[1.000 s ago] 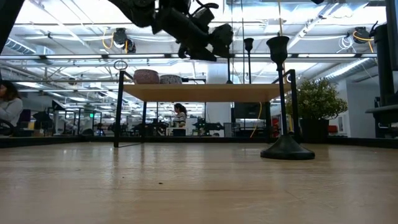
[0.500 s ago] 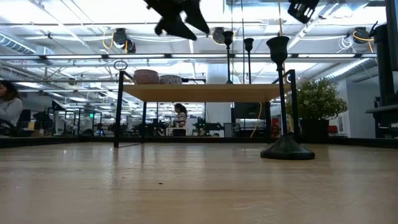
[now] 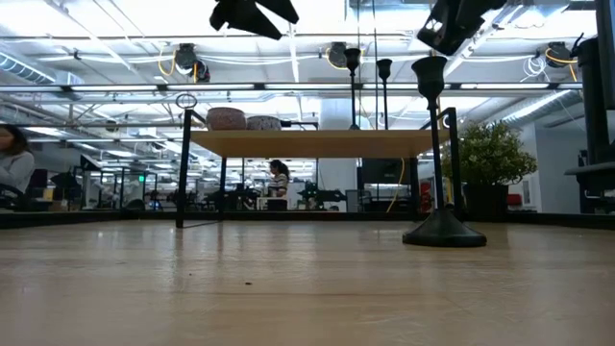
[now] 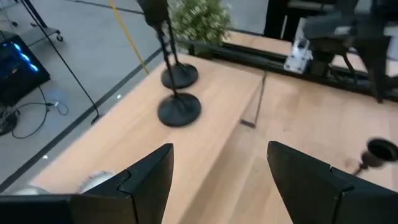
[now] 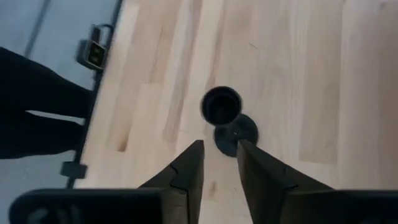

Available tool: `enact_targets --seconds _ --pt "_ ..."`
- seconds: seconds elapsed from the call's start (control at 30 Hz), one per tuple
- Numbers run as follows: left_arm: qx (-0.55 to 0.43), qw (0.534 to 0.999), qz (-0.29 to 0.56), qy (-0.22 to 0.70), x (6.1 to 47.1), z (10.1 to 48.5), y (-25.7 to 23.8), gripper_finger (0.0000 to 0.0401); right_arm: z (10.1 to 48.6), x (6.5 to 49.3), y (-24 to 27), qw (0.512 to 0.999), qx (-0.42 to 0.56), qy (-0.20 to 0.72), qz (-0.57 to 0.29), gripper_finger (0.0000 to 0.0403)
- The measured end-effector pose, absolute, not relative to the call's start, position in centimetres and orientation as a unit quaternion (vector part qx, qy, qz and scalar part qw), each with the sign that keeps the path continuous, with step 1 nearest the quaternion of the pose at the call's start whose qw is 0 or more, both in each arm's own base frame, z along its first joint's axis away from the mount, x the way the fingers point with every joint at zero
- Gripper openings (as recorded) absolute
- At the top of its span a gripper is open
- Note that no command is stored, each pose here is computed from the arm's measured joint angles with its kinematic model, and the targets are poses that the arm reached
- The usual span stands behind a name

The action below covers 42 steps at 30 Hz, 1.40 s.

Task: Pick & Place candle stick holders
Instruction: Put the candle holder on the shelf

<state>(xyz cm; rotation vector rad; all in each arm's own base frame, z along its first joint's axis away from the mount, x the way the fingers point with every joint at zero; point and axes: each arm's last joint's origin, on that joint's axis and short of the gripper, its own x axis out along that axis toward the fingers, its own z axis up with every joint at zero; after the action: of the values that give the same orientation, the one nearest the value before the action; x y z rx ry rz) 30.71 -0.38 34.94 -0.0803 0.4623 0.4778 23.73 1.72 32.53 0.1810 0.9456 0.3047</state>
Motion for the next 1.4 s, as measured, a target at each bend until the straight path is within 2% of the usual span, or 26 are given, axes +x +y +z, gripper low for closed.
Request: enact_targets --seconds 0.23,0.43,0.63,1.0,1.4 --pt "-0.05 0.945 0.219 0.236 30.4 33.6 -1.8 0.0266 32.7 25.7 2.2 0.87 0.1 0.462 0.139 0.0134" --pt "-0.052 0.956 0.195 0.214 27.7 34.1 -3.1 0.0267 31.8 26.7 2.2 0.86 0.114 0.487 0.099 0.0152" --pt "-0.064 0.976 0.157 0.137 23.5 33.6 -3.8 0.0267 30.5 27.6 2.2 0.844 0.126 0.514 0.089 0.0155" --pt "-0.074 0.99 0.098 0.072 15.7 29.9 -3.7 0.0267 29.0 28.9 1.7 0.83 0.149 0.535 0.053 0.0155" --pt "-0.08 0.993 0.081 0.006 12.5 24.9 -2.8 0.0267 27.9 28.8 1.5 0.798 0.173 0.577 0.028 0.0153"
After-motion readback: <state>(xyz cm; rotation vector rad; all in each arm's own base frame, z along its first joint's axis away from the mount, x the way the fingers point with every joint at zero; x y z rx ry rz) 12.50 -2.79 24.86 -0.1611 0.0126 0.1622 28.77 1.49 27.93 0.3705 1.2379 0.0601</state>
